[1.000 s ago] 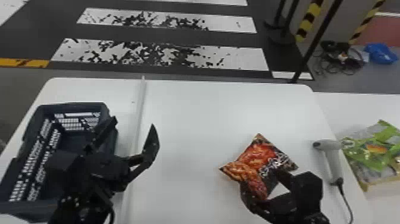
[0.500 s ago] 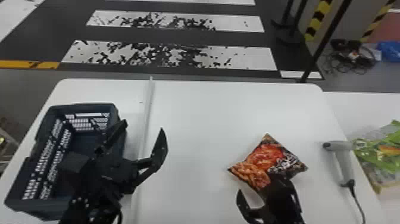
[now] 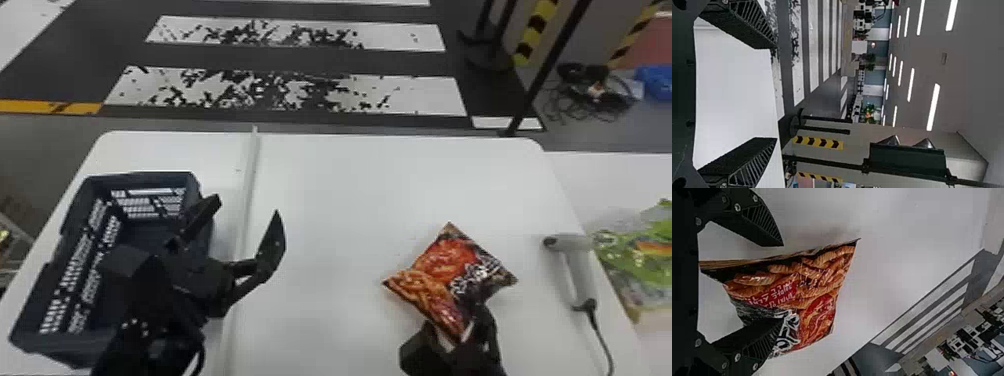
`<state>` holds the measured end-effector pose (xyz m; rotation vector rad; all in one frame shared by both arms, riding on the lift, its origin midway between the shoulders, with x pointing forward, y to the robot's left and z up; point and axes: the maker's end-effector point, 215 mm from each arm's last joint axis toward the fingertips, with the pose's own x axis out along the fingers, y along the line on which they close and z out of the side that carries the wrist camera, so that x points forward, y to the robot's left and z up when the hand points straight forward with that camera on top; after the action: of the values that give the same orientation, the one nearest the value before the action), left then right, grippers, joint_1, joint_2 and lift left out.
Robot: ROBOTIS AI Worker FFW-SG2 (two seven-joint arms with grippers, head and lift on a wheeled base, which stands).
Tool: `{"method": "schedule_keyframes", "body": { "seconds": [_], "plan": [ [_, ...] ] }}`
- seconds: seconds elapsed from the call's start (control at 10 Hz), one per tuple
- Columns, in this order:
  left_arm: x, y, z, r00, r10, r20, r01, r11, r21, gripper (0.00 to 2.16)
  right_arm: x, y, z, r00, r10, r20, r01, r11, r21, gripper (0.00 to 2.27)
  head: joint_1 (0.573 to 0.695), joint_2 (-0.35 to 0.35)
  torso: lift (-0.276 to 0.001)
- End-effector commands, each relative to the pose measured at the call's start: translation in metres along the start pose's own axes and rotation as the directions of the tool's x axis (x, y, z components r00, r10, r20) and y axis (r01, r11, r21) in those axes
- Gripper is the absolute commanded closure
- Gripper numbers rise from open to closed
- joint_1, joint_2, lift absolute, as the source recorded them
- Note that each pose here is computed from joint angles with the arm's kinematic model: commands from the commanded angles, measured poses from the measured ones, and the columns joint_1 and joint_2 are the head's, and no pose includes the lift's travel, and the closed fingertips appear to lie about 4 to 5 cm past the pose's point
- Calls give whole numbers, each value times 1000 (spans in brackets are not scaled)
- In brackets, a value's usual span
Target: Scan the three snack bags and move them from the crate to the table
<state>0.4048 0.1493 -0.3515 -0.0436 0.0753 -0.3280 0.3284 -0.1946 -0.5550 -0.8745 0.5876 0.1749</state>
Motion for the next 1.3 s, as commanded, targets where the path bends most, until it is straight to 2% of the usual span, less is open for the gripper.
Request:
{"method": "schedule_keyframes", "body": {
  "seconds": [0.0, 0.1, 0.2, 0.4, 0.5, 0.6, 0.7, 0.8, 0.9, 1.0, 1.1, 1.2],
  "plan": [
    [0, -3, -3, 1000, -9, -6, 9, 1000, -6, 33, 10, -4, -3, 999, -54, 0, 54, 996, -64, 1953, 695, -70, -62],
    [2, -3, -4, 1000, -12, -7, 12, 1000, -6, 33, 11, -4, 5, 998, -55, 35, 57, 997, -59, 2243, 695, -83, -62],
    [3, -2, -7, 1000, -10, -11, 10, 1000, -9, 33, 7, -5, 11, 995, -72, 70, 77, 994, -72, 2243, 695, -83, -62],
    [6, -1, -3, 1000, -10, -2, 10, 1000, -12, 33, 0, -15, 31, 985, -97, 146, 101, 995, -17, 2243, 695, -69, -62],
    [8, -1, 0, 1000, -12, 5, 12, 1000, -13, 33, -6, -35, 47, 975, -120, 185, 109, 991, 72, 2243, 695, -58, -62],
    [10, 0, 1, 1000, -10, 7, 11, 1000, -16, 33, -11, -70, 67, 962, -148, 230, 88, 964, 252, 2243, 695, -52, -62],
    [12, -2, -1, 1000, -14, 5, 14, 1000, -19, 33, -22, -118, 92, 936, -175, 307, -14, 849, 528, 2243, 695, -52, -62],
    [15, -3, -3, 1000, -17, 4, 17, 1000, -21, 33, -36, -168, 107, 890, -216, 403, -206, 597, 775, 2243, 695, -53, -62],
    [17, -7, -4, 1000, -20, 3, 20, 999, -24, 33, -43, -198, 95, 861, -242, 447, -360, 332, 872, 2243, 695, -51, -62],
    [19, -7, -7, 1000, -22, 0, 22, 999, -25, 33, -37, -197, 75, 868, -206, 452, -442, 94, 892, 2243, 695, -80, -62],
    [20, -6, -9, 1000, -21, -3, 21, 999, -25, 33, -25, -171, 50, 880, -116, 461, -474, -155, 867, 2243, 695, -140, -62],
    [22, -10, -10, 1000, -28, -4, 28, 999, -27, 33, -15, -142, 26, 883, -38, 468, -455, -315, 833, 2243, 695, -158, -62]
  ]
}}
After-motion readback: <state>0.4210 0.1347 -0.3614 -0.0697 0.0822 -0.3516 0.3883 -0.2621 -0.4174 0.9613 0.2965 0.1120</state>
